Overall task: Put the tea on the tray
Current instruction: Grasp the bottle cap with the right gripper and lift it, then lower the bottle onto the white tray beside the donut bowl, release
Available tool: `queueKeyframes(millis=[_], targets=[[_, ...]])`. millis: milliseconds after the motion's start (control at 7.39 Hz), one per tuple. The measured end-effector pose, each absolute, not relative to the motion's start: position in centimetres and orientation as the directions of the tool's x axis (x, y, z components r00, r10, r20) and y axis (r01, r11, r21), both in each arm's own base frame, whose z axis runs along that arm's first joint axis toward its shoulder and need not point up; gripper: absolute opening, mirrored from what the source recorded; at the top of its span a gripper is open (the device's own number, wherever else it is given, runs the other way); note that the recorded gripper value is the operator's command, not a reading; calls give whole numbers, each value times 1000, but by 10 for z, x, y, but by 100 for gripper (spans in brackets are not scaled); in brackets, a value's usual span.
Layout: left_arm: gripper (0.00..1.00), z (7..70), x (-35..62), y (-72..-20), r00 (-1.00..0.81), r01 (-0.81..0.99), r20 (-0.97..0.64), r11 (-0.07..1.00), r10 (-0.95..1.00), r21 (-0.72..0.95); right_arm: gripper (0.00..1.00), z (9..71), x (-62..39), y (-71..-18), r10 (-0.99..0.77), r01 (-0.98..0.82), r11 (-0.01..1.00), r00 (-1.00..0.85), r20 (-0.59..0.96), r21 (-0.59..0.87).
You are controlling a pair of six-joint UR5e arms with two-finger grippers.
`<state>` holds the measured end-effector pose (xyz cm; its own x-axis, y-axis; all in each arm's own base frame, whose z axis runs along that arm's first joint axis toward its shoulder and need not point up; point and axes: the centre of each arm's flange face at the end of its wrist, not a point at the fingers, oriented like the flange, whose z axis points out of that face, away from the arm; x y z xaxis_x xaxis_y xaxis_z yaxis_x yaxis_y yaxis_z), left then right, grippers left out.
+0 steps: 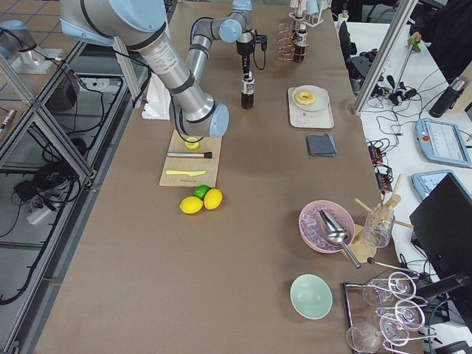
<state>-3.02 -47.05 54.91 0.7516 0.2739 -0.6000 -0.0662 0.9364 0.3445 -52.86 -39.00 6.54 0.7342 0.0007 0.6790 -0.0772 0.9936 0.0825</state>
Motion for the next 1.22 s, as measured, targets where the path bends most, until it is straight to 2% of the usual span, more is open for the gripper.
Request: queueKeyframes(millis=[541,812,1217], targets=[[98,550,-31,-470,756,-66,-596,937,271,343,0,51,-501,-410,29,-122,989,715,698,84],[98,549,-30,-472,755,-66,-596,936,273,345,0,44,-457,-455,49,-138,988,694,718,67],[98,546,-30,-475,755,-65,-595,934,276,350,0,61,-409,-557,29,-113,991,717,697,75]])
